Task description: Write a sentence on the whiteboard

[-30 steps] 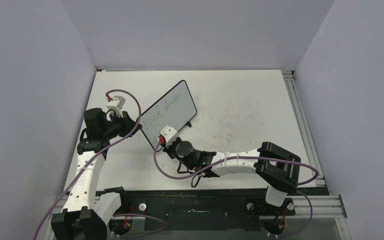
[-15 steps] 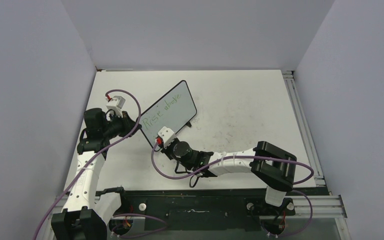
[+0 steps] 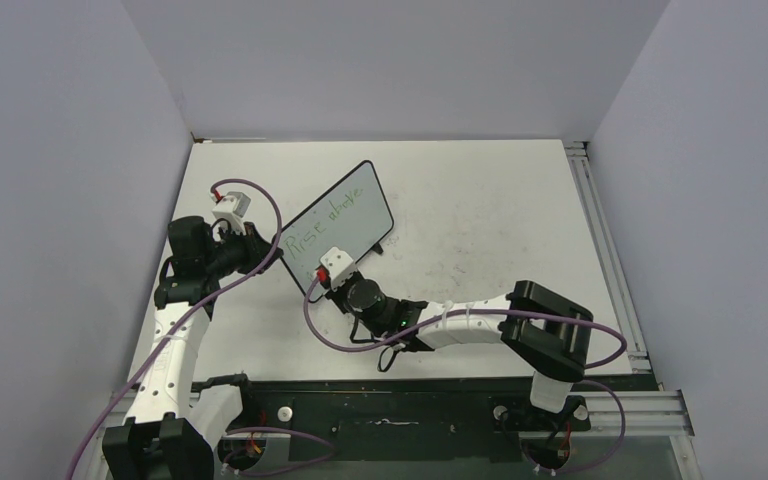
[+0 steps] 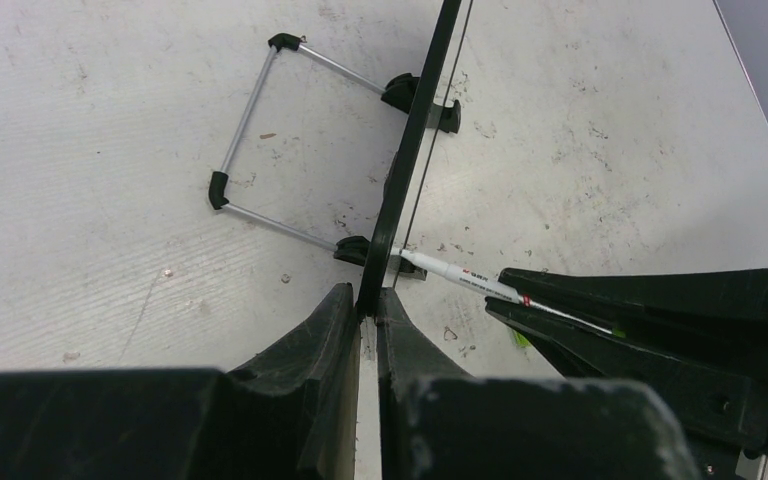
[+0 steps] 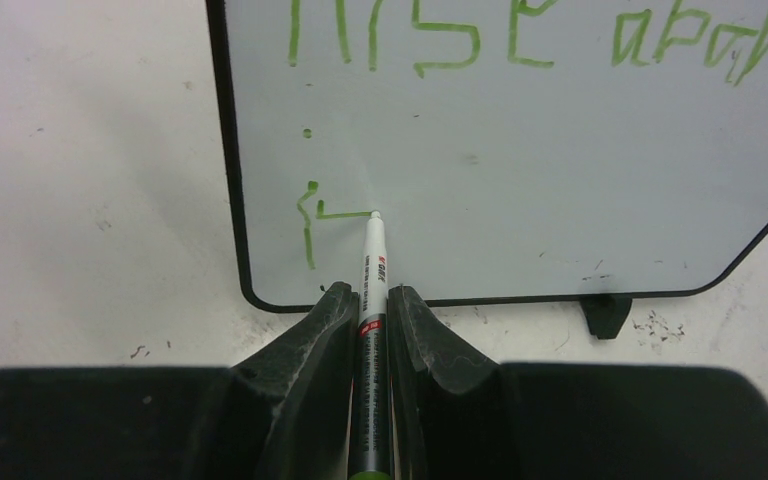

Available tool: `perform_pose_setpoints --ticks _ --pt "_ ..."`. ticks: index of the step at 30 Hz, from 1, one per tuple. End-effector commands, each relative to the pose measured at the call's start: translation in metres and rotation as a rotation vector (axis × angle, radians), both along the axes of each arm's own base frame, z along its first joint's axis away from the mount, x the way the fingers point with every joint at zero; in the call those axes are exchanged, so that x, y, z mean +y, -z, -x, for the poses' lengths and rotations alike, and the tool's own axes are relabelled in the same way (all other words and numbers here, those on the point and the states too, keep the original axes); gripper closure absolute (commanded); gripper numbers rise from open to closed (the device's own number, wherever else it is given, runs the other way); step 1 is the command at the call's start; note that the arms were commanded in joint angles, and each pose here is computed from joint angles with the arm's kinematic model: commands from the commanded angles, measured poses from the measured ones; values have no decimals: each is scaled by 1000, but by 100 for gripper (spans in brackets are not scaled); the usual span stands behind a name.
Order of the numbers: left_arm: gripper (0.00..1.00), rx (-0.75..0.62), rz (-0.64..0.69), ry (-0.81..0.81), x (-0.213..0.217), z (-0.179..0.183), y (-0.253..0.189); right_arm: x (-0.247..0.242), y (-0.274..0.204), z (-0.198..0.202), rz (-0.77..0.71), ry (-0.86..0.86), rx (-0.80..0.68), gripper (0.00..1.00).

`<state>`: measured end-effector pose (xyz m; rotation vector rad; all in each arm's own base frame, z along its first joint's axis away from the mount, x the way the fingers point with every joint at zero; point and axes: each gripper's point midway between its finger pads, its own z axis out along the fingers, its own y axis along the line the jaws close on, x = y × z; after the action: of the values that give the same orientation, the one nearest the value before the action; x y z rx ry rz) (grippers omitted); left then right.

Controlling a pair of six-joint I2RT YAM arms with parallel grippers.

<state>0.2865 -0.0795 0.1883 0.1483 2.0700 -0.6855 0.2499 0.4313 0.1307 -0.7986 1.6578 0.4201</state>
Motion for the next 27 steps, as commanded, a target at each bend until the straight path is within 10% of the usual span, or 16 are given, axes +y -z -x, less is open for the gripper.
perform_pose_setpoints --ticks 1,27 --pt "100 -76 14 25 -5 -5 -26 1 -29 -19 -95 65 -32 95" --pt "100 -74 13 23 -4 -6 -26 18 -67 1 -173 -43 -72 95"
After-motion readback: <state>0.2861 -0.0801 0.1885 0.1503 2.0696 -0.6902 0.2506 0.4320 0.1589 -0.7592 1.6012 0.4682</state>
